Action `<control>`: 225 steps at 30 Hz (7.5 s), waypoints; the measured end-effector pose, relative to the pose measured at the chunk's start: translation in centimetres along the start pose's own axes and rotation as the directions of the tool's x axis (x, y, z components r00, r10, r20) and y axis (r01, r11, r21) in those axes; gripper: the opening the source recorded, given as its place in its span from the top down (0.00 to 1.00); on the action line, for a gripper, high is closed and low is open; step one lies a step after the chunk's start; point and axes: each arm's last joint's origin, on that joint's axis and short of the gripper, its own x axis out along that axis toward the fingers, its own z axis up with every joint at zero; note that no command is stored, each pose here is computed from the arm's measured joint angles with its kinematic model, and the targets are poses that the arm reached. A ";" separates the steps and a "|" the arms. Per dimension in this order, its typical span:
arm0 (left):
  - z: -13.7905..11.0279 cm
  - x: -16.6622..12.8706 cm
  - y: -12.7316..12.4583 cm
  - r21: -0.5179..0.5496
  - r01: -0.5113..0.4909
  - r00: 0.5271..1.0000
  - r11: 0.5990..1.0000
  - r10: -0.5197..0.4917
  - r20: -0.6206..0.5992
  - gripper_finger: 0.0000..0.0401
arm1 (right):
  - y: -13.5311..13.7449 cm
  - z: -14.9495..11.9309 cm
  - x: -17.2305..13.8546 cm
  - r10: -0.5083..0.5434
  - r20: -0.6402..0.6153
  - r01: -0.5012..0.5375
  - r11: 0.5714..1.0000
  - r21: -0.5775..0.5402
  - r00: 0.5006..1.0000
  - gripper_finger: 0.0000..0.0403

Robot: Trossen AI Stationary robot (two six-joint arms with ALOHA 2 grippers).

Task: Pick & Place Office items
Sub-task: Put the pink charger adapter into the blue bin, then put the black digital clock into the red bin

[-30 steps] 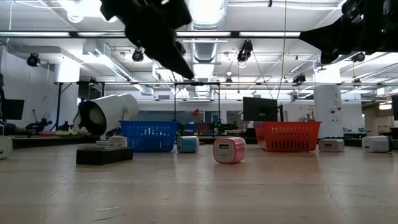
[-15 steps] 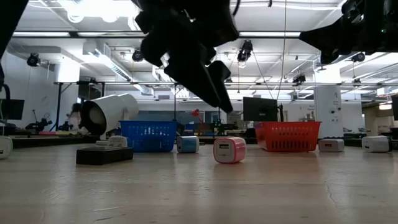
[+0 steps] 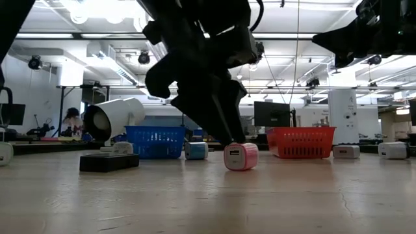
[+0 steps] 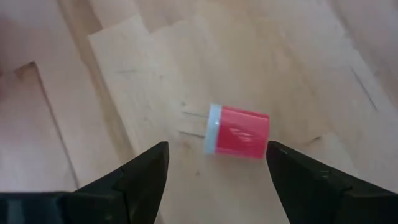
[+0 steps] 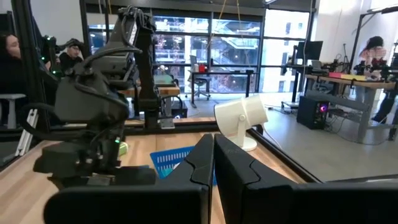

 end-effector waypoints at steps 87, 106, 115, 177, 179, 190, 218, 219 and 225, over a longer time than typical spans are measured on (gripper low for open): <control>0.5 1.0 0.9 -0.113 0.017 1.000 0.993 -0.016 0.009 0.70 | 0.0 -0.6 0.6 -0.001 -0.054 0.003 0.999 0.039 0.999 0.98; -11.1 -21.6 -2.3 -0.457 -0.400 0.660 0.794 0.596 0.457 0.70 | 0.1 -0.7 0.6 0.024 -0.057 -0.021 0.999 0.048 0.998 0.98; -19.7 -24.7 -6.4 -0.602 -0.326 0.423 0.729 0.682 0.597 0.70 | 0.1 -0.5 0.6 0.023 -0.044 -0.021 0.999 0.048 0.999 0.98; -13.4 -12.8 4.1 -0.507 -0.573 0.809 0.644 0.543 -0.224 0.09 | 0.1 -0.7 1.3 0.023 -0.043 -0.022 0.999 0.026 0.999 0.98; -12.9 -14.9 3.5 -0.519 -0.547 0.814 0.657 0.563 -0.144 0.07 | 0.1 -0.7 1.3 0.022 -0.043 -0.021 0.999 0.026 0.999 0.98; -16.8 -24.6 -3.2 -0.570 -0.439 0.654 0.695 0.682 0.327 0.29 | 0.1 -0.7 1.3 0.023 -0.043 -0.021 0.999 0.029 0.999 0.98; -24.6 -22.8 -7.0 -0.662 -0.341 0.372 0.667 0.743 0.556 1.00 | 0.1 -0.6 1.3 0.022 -0.040 -0.021 0.999 0.029 0.999 0.98; -24.6 -22.9 -7.1 -0.656 -0.355 0.365 0.666 0.744 0.559 1.00 | 0.1 -0.6 1.3 0.022 -0.039 -0.021 0.999 0.029 0.999 0.98; -24.5 -24.4 -7.3 -0.647 -0.449 0.255 0.616 0.782 0.568 1.00 | 0.1 -0.8 1.5 0.024 -0.052 -0.023 1.000 0.015 0.998 0.98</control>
